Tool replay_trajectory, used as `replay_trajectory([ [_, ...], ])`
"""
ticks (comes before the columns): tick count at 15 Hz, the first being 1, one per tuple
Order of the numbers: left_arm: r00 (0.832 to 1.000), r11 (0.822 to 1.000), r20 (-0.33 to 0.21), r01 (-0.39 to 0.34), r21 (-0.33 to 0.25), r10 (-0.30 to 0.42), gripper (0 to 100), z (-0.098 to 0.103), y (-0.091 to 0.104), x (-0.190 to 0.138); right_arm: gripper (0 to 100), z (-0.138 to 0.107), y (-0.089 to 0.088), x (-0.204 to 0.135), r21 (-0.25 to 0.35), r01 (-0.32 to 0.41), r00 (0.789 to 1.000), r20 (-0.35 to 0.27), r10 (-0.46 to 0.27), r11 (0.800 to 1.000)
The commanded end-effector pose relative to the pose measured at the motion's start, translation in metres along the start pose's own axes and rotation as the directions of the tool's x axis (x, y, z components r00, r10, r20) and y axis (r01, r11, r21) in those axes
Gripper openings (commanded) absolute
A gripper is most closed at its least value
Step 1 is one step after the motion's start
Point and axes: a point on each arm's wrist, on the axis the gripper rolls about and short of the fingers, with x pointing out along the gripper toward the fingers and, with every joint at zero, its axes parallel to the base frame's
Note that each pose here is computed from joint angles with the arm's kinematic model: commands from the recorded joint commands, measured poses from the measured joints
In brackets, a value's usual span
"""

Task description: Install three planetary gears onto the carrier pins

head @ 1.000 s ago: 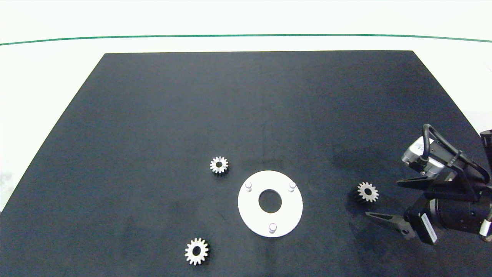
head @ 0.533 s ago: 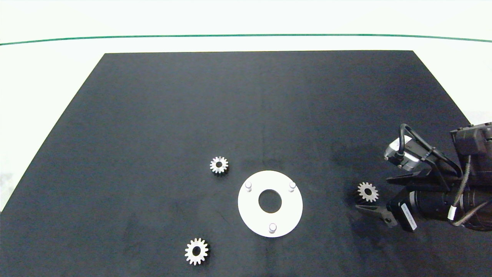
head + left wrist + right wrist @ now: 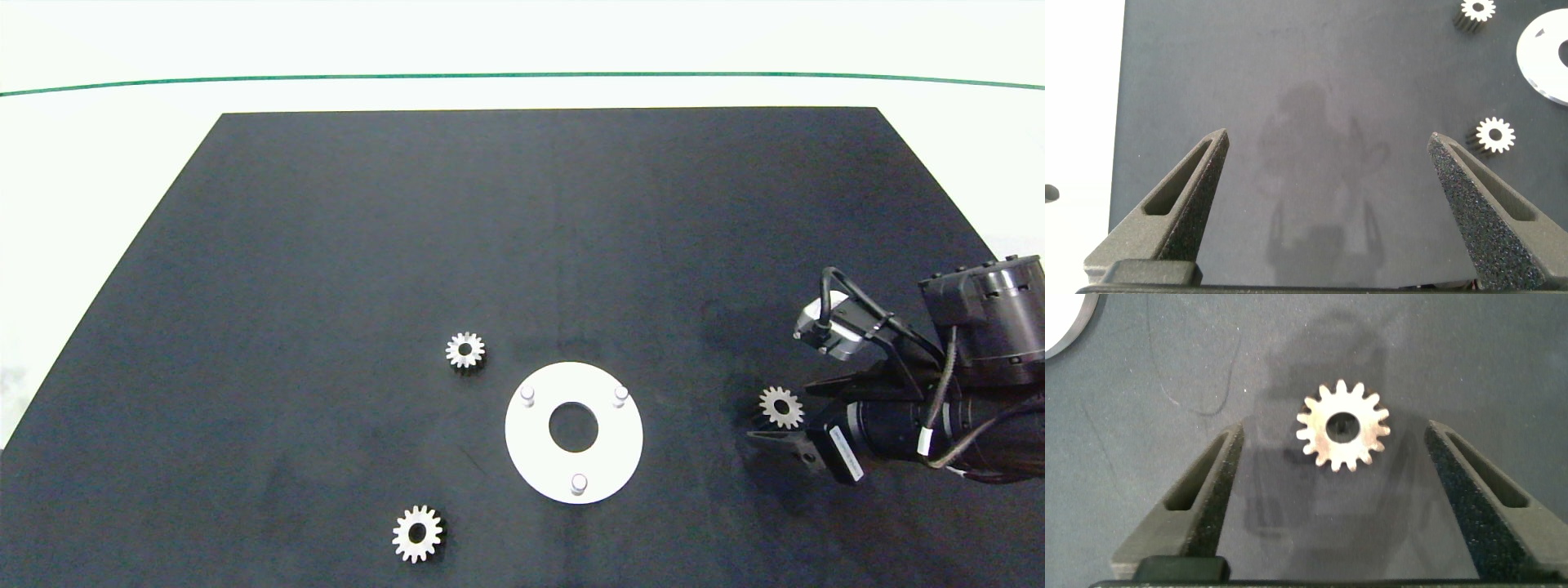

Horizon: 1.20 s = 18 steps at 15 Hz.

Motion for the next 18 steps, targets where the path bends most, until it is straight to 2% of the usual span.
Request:
replay_trajectory([
  [1, 1.000, 1.000, 0.003, 0.000, 0.000, 0.000, 100, 0.000, 0.000, -0.001, 83, 0.002, -0.002, 0.002, 0.001, 0.003, 1.000, 0.000, -0.003, 1.000],
  [18, 1.000, 1.000, 0.017, 0.007, 0.002, -0.007, 100, 0.004, 0.001, -0.002, 49, 0.007, -0.005, 0.021, 0.007, 0.000, 1.000, -0.016, 0.000, 1.000],
])
